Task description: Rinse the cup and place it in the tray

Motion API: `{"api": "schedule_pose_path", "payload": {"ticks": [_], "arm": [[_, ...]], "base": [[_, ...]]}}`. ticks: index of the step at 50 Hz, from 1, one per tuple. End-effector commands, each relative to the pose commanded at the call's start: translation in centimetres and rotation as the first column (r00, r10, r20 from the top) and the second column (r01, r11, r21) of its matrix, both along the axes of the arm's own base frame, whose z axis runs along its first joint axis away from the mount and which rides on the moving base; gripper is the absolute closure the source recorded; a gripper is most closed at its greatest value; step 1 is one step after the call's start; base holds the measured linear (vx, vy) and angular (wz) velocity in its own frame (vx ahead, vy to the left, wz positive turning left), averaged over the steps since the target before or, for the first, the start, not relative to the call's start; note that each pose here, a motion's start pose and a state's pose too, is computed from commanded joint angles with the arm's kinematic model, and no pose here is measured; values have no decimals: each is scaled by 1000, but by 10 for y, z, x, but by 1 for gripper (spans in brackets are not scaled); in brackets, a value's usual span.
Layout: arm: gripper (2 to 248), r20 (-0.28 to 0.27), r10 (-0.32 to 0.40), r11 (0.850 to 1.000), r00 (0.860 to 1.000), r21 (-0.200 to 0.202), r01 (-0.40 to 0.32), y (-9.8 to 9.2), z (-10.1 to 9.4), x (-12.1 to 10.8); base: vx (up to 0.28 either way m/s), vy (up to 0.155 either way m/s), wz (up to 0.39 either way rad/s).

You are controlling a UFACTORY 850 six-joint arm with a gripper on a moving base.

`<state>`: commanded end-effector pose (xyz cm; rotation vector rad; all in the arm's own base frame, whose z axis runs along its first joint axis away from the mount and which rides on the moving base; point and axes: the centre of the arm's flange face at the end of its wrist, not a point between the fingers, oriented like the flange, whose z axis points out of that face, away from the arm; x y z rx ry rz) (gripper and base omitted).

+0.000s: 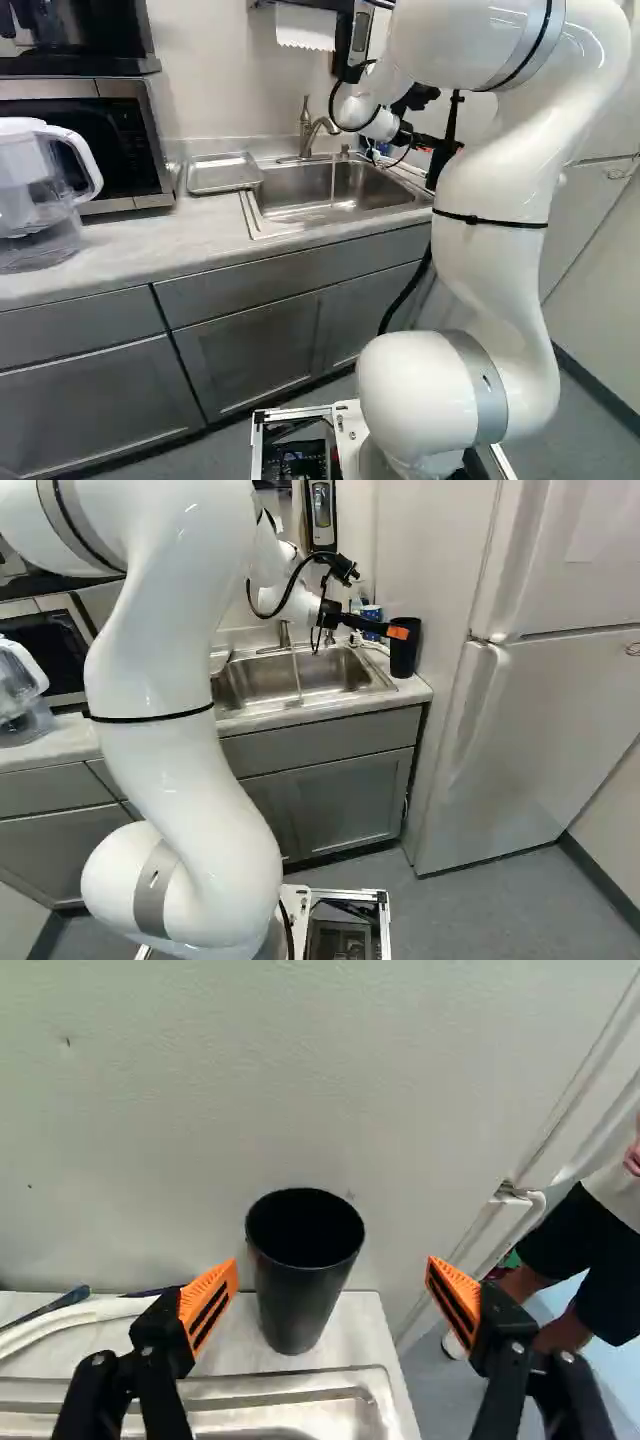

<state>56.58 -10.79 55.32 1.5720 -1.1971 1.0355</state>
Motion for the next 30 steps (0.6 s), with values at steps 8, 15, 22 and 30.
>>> {"api": "schedule_pose_path", "payload": {"ticks": [8,15,22,30], "arm": [[3,-5,28,999,1000,-33,-28,0,1,2],[3,-23,41,998,999,-47,-42,0,-5,1],[3,-45,40,998,998,-45,-42,0,-15,-1],[3,-69,40,998,997,-44,-43,0,-27,-3]], "base": [[0,0,0],[0,0,0],[0,0,0],[0,0,0]]}}
